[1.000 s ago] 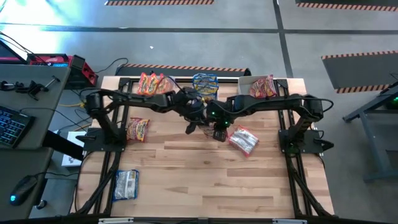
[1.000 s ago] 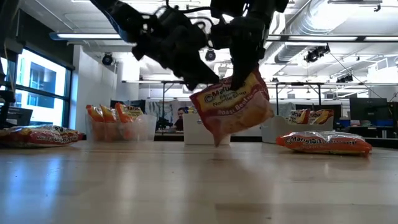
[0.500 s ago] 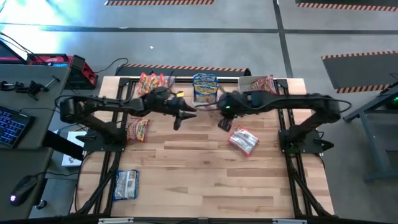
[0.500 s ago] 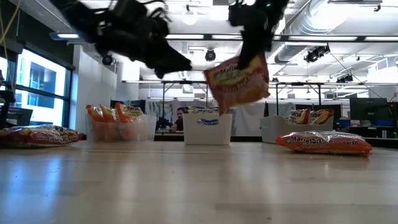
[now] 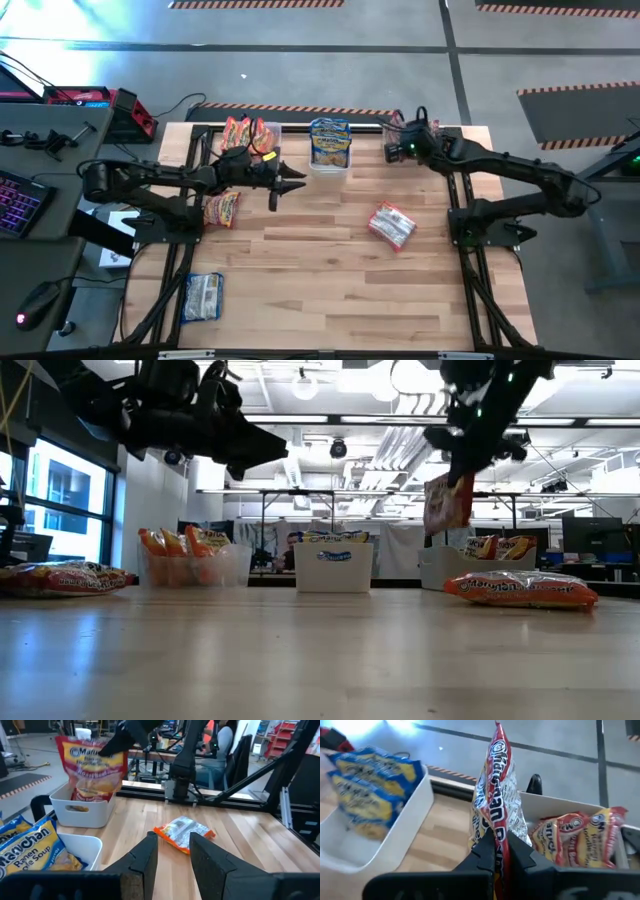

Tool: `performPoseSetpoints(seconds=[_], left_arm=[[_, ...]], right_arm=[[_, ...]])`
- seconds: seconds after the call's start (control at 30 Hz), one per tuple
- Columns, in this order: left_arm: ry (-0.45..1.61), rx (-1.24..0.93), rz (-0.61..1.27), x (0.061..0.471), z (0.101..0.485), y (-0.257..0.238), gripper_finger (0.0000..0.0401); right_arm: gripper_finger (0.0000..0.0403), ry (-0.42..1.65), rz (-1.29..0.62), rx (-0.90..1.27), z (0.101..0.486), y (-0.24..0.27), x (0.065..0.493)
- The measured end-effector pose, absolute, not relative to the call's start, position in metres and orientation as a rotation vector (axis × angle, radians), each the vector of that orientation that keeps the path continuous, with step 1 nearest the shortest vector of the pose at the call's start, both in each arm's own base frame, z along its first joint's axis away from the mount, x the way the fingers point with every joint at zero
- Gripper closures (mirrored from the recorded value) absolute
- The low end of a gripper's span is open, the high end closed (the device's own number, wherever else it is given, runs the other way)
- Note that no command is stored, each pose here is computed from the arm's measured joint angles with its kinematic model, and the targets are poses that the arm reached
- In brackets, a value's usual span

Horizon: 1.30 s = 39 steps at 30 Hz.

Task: Sort Maruchan noodles
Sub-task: Put the bottom red noodle pack into the gray bin

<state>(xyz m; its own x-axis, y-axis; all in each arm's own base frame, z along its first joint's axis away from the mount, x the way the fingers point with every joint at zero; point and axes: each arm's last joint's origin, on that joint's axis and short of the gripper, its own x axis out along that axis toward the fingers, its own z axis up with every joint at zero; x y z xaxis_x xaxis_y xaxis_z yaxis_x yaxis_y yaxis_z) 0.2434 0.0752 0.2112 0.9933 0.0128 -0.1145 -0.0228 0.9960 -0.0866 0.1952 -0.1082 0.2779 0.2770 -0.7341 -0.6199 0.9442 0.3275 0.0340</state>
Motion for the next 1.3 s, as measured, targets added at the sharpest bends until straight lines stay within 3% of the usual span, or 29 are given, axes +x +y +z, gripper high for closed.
performPoseSetpoints(seconds=[0.33,1.3], left_arm=[[0.117,-0.089,0.027,0.243,0.211,0.075,0.0302],[0.146,-0.098,0.028,0.243,0.208,0.075,0.0302]], right_arm=[[0.0403,0.551,-1.301,0.452,0.233,-0.142,0.174],[0.0403,0.733,-1.396,0.4,0.186,-0.178,0.18]])
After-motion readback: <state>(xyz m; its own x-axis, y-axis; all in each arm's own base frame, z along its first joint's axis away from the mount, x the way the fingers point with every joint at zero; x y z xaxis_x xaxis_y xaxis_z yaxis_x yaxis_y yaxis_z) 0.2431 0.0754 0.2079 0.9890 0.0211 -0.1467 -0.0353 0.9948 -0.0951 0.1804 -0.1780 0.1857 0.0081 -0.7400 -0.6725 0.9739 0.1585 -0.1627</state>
